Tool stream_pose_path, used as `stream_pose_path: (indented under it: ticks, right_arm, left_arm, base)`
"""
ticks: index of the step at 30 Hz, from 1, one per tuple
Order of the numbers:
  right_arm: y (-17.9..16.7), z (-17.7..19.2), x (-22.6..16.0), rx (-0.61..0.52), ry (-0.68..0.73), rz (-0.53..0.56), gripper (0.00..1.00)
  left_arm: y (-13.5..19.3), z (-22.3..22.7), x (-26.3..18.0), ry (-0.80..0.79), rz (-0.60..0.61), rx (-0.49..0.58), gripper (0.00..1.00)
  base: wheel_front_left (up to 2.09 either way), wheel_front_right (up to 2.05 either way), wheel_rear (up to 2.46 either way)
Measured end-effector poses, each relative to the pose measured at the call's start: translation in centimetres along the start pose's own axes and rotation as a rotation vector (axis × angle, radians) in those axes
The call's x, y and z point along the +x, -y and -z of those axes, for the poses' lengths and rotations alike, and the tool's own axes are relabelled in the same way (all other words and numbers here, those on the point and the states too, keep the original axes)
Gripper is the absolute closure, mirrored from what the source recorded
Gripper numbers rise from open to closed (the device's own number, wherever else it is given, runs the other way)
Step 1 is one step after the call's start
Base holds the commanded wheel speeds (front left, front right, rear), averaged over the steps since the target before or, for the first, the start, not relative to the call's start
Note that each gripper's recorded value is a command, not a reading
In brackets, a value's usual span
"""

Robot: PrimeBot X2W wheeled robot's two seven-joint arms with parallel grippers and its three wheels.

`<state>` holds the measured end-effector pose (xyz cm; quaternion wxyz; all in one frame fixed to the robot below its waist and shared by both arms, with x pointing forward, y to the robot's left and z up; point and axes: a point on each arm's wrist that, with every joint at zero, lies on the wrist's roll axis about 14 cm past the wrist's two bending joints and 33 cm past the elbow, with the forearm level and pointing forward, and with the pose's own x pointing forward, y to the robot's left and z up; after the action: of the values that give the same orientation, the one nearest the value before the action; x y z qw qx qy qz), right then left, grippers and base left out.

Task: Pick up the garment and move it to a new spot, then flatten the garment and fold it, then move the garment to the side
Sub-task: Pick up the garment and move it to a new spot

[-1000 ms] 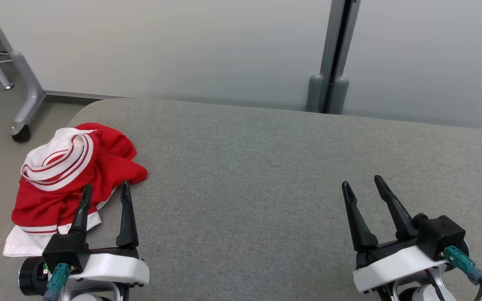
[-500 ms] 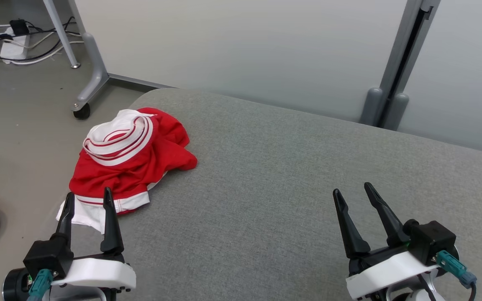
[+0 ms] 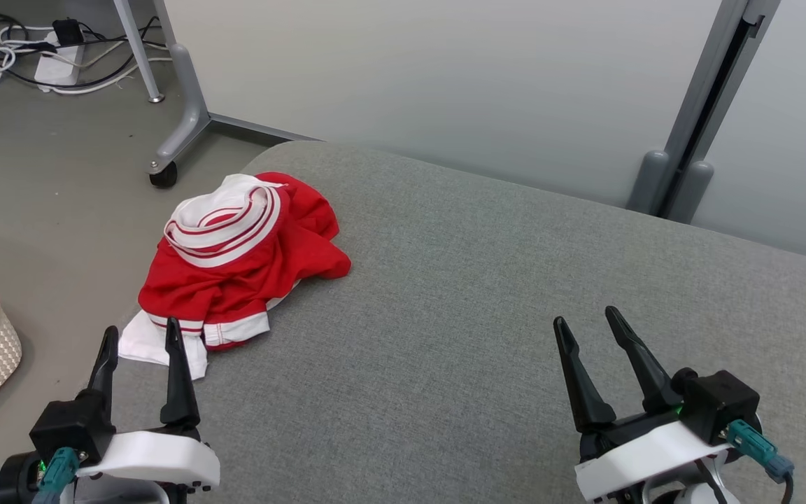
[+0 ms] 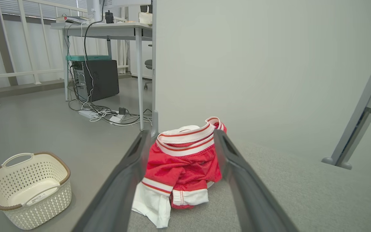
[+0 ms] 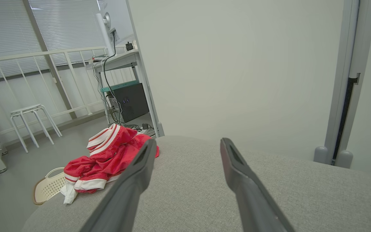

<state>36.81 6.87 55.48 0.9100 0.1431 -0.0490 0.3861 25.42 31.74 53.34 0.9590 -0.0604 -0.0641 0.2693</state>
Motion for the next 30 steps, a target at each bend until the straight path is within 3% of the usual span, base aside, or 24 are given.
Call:
stream_pose_path:
  ticks: [7,18,30]
  right_arm:
    - [1.3,0.1,0.1,0.002,0.004,0.029,0.0]
    - [4.8,0.5,0.4,0.004,0.008,0.103,0.0]
    - [9.1,0.7,0.3,-0.007,0.012,0.193,0.0]
  left_arm:
    - [0.7,0.6,2.1,-0.1,0.03,-0.005,0.0]
    - [3.4,1.5,8.4,-0.324,0.214,0.02,0.0]
    - [4.6,4.1,14.9,-0.549,0.276,-0.02,0.0]
  base:
    - [0.0,0.0,0.0]
    - [0.0,0.0,0.0]
    - [0.0,0.0,0.0]
